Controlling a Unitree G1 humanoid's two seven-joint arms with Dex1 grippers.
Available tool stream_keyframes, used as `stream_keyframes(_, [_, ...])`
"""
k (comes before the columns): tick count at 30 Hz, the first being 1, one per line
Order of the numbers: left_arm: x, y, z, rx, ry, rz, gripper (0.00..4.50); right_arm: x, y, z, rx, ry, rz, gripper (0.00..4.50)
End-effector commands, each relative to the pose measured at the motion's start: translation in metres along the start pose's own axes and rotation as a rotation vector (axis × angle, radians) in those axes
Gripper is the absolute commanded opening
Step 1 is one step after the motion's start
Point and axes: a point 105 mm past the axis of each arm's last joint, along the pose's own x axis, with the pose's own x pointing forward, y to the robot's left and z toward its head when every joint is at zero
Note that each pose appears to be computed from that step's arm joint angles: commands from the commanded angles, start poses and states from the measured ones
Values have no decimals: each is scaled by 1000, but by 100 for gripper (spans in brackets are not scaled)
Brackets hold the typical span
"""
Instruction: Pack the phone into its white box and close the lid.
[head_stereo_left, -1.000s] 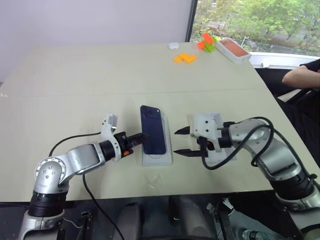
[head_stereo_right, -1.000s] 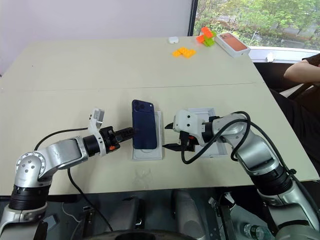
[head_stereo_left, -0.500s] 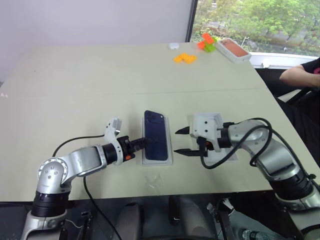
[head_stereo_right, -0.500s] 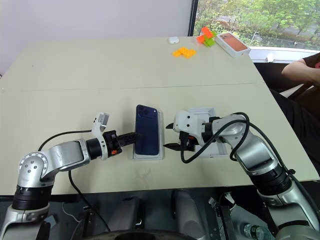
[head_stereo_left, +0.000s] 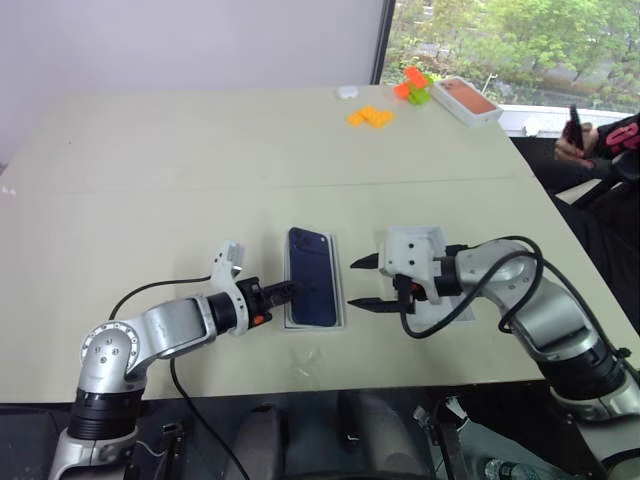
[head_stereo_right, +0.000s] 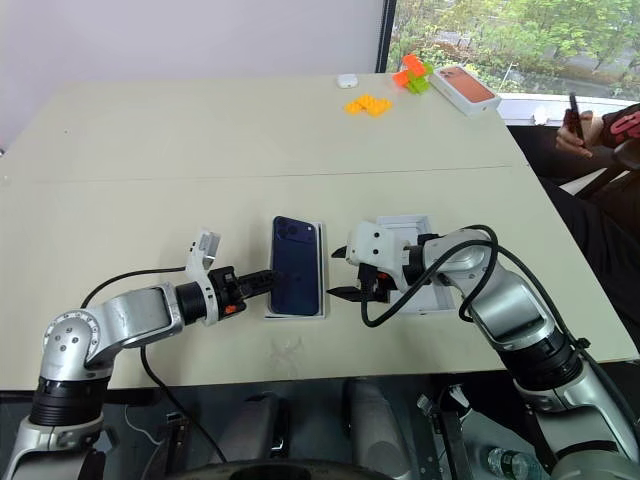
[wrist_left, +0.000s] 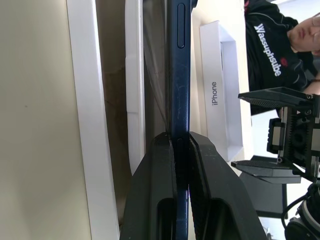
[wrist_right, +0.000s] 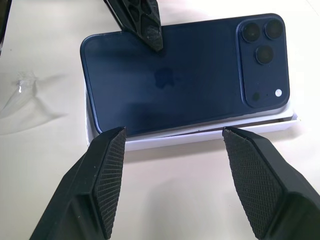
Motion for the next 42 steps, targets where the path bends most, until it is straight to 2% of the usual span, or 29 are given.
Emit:
stream_keyframes(1, [-12, -14, 12, 55, -46, -63, 0, -1, -1, 7, -33, -15, -5, 320])
stream_keyframes(8, [-19, -11, 14, 72, -32, -74, 0, -1, -2, 7, -34, -15, -5, 320])
stream_keyframes(18, [-11, -9, 2, 21, -23, -71, 0, 1, -1, 7, -37, -15, -1, 320])
stream_keyframes(25, [-11, -11, 4, 21, -38, -75, 326, 1, 0, 8, -36, -15, 0, 325])
stream_keyframes(27, [-11, -13, 5, 26, -43, -83, 433, 1, 0, 7, -36, -14, 1, 325])
stream_keyframes(31, [-16, -18, 7, 52, -52, -109, 442, 1, 0, 7, -36, -14, 1, 325])
stream_keyframes(40, [-62, -10, -3, 219, 72, -98, 442, 1, -1, 8, -39, -17, 3, 325])
stream_keyframes(42, [-69, -12, 2, 223, 41, -118, 442, 2, -1, 9, -40, -20, 5, 325])
